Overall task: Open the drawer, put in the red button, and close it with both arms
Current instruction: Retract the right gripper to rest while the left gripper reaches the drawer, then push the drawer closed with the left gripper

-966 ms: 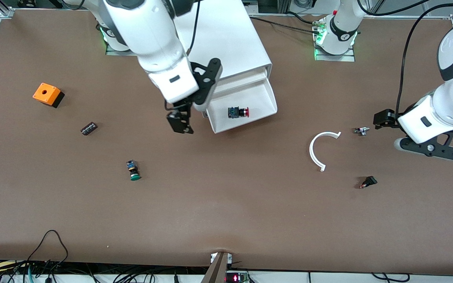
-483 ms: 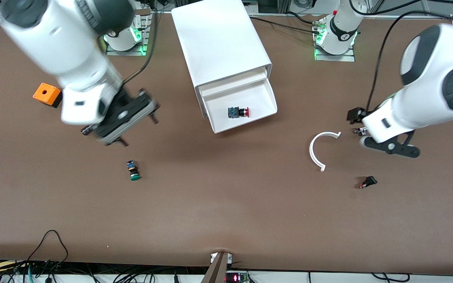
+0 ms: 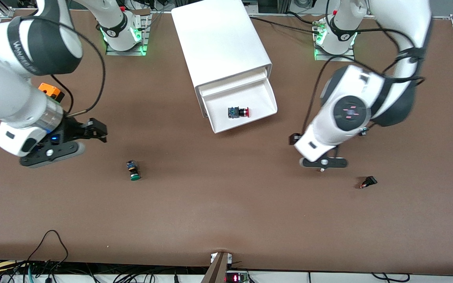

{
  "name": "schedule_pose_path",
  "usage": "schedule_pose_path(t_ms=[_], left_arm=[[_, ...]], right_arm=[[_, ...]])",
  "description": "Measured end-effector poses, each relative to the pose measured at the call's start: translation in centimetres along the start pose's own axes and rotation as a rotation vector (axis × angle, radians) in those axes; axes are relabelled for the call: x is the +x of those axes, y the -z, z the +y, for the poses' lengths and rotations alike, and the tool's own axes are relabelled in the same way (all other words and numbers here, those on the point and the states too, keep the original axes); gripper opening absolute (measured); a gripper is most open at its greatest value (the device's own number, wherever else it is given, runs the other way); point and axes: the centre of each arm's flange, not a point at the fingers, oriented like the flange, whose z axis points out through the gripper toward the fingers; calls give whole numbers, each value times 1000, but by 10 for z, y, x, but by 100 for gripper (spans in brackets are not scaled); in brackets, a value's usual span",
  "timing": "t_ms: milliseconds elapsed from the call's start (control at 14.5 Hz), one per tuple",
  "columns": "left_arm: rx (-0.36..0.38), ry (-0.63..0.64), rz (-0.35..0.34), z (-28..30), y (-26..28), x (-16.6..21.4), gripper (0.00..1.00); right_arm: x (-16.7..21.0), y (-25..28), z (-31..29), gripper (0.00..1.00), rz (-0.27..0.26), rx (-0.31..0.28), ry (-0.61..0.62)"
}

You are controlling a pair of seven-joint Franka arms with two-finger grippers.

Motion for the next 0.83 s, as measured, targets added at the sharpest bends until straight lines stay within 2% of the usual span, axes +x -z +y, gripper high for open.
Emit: schedule_pose_path(t_ms=[276,552,828], left_arm=[[-19,116,23,79,-33,-27,100],[-28,211,25,120,-56,-46,100],[-48,208,40,140,-79,-61,100]], right_arm=[[-15,3,64,100,-24,28,-104],[-34,12,124,100,-19,56,-186],[-51,19,126,100,-32,-5,-170]])
